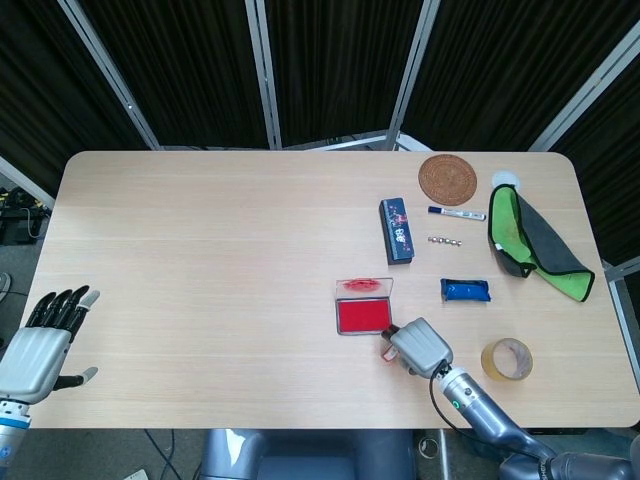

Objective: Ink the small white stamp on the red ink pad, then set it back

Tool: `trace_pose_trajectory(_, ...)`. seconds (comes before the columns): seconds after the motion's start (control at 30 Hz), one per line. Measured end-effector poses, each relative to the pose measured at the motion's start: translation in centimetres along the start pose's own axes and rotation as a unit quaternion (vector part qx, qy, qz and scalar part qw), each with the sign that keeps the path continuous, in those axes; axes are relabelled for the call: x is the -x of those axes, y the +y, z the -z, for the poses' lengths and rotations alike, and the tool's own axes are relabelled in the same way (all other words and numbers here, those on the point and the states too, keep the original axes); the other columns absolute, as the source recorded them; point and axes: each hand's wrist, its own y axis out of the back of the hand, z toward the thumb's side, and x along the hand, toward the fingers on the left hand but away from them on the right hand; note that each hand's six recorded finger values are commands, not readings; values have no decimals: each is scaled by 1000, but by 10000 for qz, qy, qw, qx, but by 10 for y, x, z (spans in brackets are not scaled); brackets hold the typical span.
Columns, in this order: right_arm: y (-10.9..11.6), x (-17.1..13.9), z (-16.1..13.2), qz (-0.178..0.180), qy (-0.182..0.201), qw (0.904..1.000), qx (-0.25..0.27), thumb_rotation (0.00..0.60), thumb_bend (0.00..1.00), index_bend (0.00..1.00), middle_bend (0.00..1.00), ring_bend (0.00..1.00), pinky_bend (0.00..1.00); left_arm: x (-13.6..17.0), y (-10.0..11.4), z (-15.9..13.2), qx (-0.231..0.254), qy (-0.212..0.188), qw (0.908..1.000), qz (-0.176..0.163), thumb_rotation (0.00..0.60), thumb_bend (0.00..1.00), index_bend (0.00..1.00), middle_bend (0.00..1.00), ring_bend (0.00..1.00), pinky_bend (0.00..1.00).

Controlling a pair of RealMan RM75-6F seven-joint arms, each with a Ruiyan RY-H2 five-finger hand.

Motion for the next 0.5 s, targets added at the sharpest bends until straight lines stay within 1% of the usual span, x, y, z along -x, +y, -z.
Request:
trace_pose_trajectory(0.1,1,-2,0,19,-6,10000,6,600,191,127,256,866,968,0,0,0,-2,3,10000,-5,600,0,0,0,0,0)
trace_pose_trajectory(0.17,3,-3,1,43,-10,10000,13,600,177,92,219,866,968,0,0,0,-3,6,10000,-4,600,0,0,0,0,0)
trace_pose_trajectory(0.27,9,-8,3,138,-15,9999,13,600,168,81,200,866,968,0,0,0,5,6,10000,-2,600,0,0,0,0,0)
trace_pose_trajectory(0.43,28,-28,12,469,-93,9989,-24,600,167,81,195,859,967,2,3,1,54,-6,10000,-44,600,0,0,0,0,0)
trace_pose_trajectory(0.5,38,-40,18,676,-156,9976,-59,600,163,80,179,817,929,4,5,1,84,-21,9999,-75,600,0,0,0,0,0)
